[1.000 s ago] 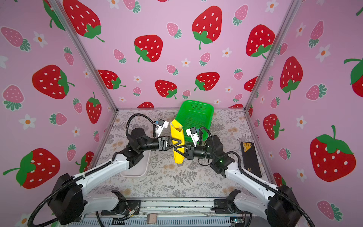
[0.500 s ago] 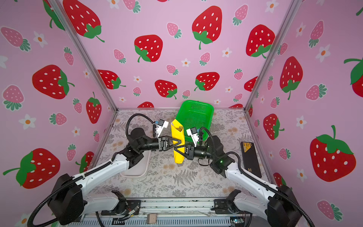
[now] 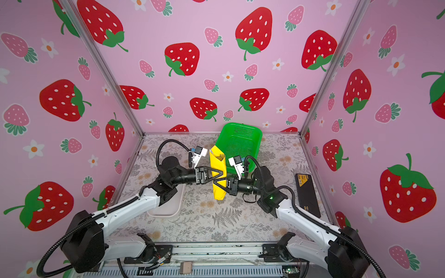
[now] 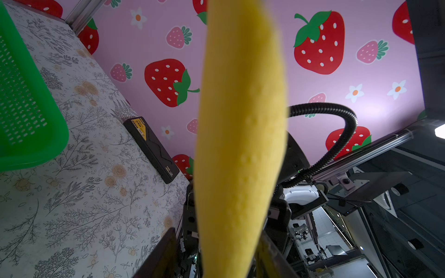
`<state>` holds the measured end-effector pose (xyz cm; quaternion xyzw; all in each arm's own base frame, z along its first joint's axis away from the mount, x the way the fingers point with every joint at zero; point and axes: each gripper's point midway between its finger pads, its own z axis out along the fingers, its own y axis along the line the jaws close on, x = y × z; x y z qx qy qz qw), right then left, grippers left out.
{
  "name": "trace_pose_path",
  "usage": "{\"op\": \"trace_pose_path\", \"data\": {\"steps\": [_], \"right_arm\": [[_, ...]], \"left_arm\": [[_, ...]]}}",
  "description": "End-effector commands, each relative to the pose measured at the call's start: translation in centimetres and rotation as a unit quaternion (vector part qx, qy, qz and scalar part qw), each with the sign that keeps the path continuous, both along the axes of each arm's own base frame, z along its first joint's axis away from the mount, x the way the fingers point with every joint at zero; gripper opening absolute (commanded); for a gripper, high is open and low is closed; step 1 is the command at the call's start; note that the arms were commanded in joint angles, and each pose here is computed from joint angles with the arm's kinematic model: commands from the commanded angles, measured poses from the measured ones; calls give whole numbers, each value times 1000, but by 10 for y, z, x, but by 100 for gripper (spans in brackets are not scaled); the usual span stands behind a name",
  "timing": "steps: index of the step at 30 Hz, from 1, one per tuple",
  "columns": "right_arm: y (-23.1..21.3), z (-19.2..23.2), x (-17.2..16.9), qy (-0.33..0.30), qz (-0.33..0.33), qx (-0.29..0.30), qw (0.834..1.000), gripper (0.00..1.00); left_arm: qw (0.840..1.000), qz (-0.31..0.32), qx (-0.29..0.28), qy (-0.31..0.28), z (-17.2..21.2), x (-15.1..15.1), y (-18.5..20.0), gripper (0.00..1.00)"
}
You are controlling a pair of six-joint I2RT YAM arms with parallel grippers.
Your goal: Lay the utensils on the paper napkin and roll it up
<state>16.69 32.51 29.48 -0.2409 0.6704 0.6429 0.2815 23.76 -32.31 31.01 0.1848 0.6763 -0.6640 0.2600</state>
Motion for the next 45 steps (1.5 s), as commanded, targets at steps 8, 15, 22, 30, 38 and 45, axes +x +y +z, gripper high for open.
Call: {"op": "trace_pose_path", "data": {"steps": [8,15,22,30,38,45], "right_arm": [[-1,16,0,-22,1,26,999,13],[-1,15,-1,-21,2,26,999,14],[-1,11,-1,-19,3,23,1000,15],[-4,12,-3,-22,0,24,999,20],[-8,-3,-15,-8,24,11,1000,41],[-14,-16,-27,-10,40,-9,999,51]], "left_arm": [[999,-11,-20,-22,15,-6,0,34],[999,-6,-22,-24,15,-5,1,23],[999,-3,-27,-30,20,-5,2,16],[999,-5,-33,-38,24,-6,2,12],[998,0,-40,-48,35,-7,4,12],[998,1,-43,-51,39,-6,5,12]]}}
